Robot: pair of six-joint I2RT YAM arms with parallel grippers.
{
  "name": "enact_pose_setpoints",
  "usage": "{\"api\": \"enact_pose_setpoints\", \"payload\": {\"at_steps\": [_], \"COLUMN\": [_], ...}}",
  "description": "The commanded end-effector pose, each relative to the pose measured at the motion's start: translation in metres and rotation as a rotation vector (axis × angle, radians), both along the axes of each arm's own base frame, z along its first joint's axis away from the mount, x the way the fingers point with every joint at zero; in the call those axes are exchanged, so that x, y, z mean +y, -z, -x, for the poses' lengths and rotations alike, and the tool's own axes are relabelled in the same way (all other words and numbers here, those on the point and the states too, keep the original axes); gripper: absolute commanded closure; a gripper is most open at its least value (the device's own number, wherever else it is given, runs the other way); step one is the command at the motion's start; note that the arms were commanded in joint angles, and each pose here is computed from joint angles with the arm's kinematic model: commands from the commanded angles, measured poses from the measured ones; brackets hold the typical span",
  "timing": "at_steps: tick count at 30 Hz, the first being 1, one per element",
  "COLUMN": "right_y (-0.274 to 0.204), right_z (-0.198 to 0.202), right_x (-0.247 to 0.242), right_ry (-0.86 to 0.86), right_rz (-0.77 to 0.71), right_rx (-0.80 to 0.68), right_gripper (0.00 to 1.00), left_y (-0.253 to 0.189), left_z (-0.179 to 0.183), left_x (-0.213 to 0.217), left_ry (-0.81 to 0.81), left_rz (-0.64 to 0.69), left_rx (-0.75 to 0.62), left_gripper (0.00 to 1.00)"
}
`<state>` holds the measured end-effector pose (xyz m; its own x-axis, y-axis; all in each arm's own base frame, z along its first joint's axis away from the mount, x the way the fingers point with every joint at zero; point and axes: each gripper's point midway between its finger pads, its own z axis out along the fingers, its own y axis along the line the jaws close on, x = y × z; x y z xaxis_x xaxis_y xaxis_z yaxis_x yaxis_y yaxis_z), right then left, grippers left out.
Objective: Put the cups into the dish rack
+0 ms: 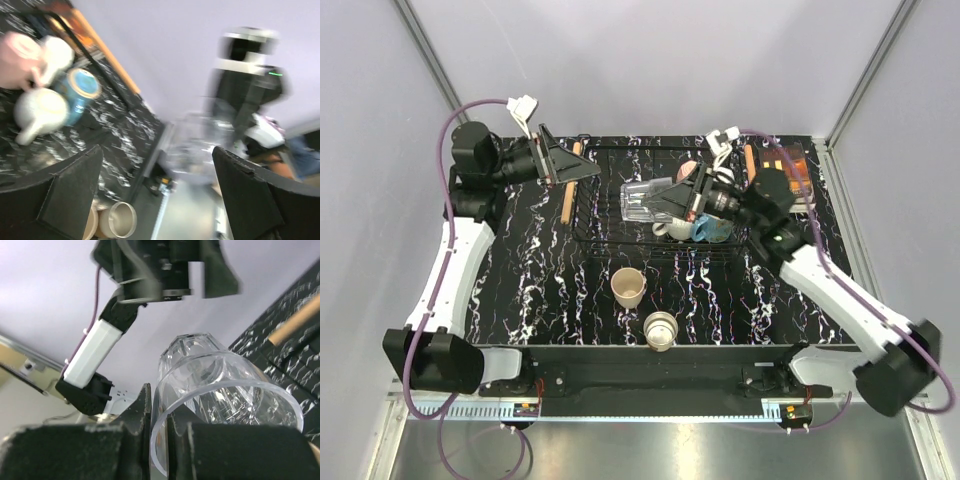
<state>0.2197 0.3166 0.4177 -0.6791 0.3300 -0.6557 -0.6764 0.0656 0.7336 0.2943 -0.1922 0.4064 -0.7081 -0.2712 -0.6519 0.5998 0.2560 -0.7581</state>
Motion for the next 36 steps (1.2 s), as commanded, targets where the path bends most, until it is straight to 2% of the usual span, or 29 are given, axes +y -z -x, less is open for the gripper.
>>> {"api": "enact_pose_setpoints", "payload": {"at_steps": [1, 8, 36], "right_y": [-0.047, -0.046, -0.03], "right_z": [0.016, -0.003, -0.033], "right_x": [-0.012, 0.0, 0.022], "right_ry": [-0.163, -0.243, -0.25], "right_rz": [-0.228, -0.305, -0.311], "right_rx": [-0.011, 0.04, 0.076], "right_gripper": [1.0, 1.0, 1.0], "left_y": [-0.018, -0.002, 0.012], "left_z": [0.022, 0.028, 0.055], "left_x": [-0.005, -0.012, -0.043], "left_ry": [0.141, 0.151, 0.209], "left_rz": [0.074, 0.045, 0.021], "left_rx": [-0.011, -0.021, -0.031], "left_gripper": [0.05, 0.07, 0.07]}}
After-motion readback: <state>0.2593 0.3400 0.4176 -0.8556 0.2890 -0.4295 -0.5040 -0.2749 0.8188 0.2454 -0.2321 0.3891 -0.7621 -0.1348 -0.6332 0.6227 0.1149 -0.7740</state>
